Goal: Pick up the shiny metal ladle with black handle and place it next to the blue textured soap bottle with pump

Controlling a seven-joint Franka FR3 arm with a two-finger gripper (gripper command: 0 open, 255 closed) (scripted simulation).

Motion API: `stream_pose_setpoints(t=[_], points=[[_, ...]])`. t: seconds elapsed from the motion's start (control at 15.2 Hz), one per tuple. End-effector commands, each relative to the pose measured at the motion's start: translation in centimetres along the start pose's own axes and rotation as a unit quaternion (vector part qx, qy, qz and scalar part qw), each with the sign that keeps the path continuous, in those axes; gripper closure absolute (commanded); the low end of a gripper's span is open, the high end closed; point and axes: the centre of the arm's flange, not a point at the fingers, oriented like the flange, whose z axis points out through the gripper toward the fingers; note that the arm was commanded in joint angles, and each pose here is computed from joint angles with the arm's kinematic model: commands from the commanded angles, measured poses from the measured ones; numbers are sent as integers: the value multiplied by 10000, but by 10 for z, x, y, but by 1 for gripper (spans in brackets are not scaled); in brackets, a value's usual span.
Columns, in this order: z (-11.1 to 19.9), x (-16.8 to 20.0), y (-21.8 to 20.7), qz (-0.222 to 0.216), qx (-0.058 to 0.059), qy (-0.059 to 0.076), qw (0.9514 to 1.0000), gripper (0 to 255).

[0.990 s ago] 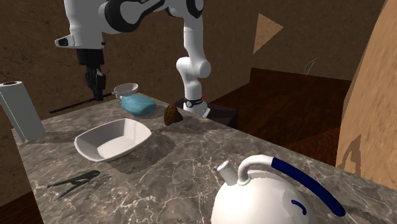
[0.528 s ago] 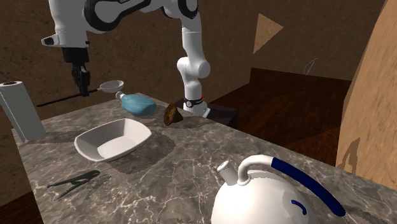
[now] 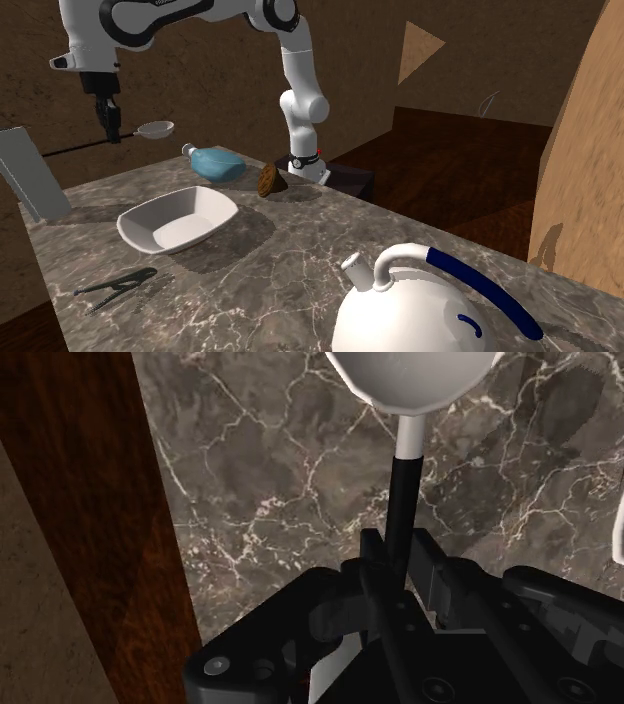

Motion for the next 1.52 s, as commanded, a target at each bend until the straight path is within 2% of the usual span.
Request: stream_pose_setpoints(t=[0.0,0.26,1.45], points=[[-1,6,28,-8,-2,-2,10000,255],[-5,13,71,-8,-2,-2,10000,255],[89,2,80,-8,-2,-2,10000,255]])
